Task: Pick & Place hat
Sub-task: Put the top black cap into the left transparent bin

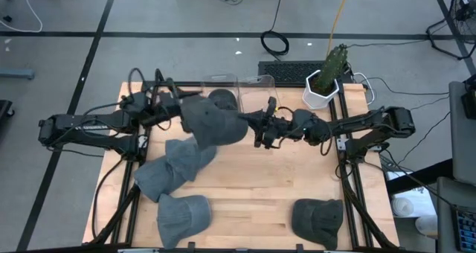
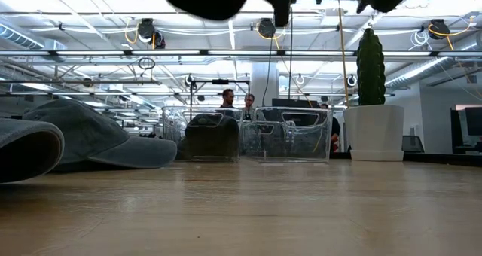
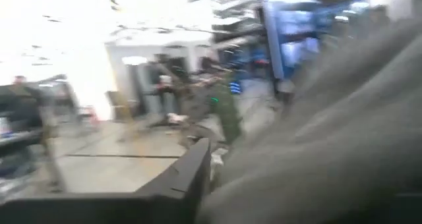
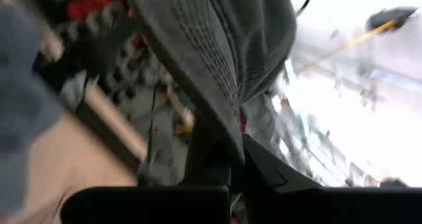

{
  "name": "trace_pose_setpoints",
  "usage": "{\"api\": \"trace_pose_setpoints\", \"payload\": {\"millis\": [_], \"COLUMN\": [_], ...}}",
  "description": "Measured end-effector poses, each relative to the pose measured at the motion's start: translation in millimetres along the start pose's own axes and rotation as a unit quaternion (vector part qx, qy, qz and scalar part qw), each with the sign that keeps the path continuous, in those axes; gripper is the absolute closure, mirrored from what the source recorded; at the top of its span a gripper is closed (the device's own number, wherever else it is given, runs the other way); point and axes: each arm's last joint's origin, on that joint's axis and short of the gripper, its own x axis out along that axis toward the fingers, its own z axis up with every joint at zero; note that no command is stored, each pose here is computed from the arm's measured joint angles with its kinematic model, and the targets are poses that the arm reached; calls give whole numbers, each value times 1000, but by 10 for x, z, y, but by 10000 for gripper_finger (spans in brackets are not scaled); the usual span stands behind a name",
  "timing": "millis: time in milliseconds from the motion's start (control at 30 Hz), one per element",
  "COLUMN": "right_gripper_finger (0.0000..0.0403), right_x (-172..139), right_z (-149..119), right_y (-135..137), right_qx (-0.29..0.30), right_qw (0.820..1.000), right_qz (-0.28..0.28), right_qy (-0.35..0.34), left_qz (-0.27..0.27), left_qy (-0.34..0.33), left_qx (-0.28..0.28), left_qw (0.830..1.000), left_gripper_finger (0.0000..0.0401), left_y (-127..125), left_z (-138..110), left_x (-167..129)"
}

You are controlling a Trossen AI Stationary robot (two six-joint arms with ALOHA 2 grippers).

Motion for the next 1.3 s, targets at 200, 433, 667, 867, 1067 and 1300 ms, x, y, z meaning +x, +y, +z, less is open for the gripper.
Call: {"api": "trace_pose_setpoints", "payload": {"millis": [200, 433, 667, 867, 1067, 1300], "right_gripper_finger": [402, 403, 403, 403, 403, 403], "right_x": [-104, -244, -240, -237, -232, -232], "right_z": [8, -48, -110, -145, -190, -187], "right_y": [-124, -283, -300, -305, -295, -307], "right_qx": [-7, 23, 58, 59, 67, 77], "right_qw": [999, 997, 998, 997, 997, 996], "right_qz": [-30, -61, -39, -37, -27, -30], "right_qy": [33, 42, 10, 19, 30, 22], "left_qz": [79, 83, 11, -14, -55, -41], "left_qy": [27, 70, 53, 44, 19, 15], "left_qx": [24, 88, 109, 125, 163, 163], "left_qw": [996, 990, 993, 991, 985, 986], "left_gripper_finger": [178, 106, 91, 103, 120, 127], "left_y": [51, 28, -52, -105, -191, -175], "left_z": [-4, -75, -74, -60, -21, -9], "left_x": [-29, -30, -22, -34, -56, -47]}}
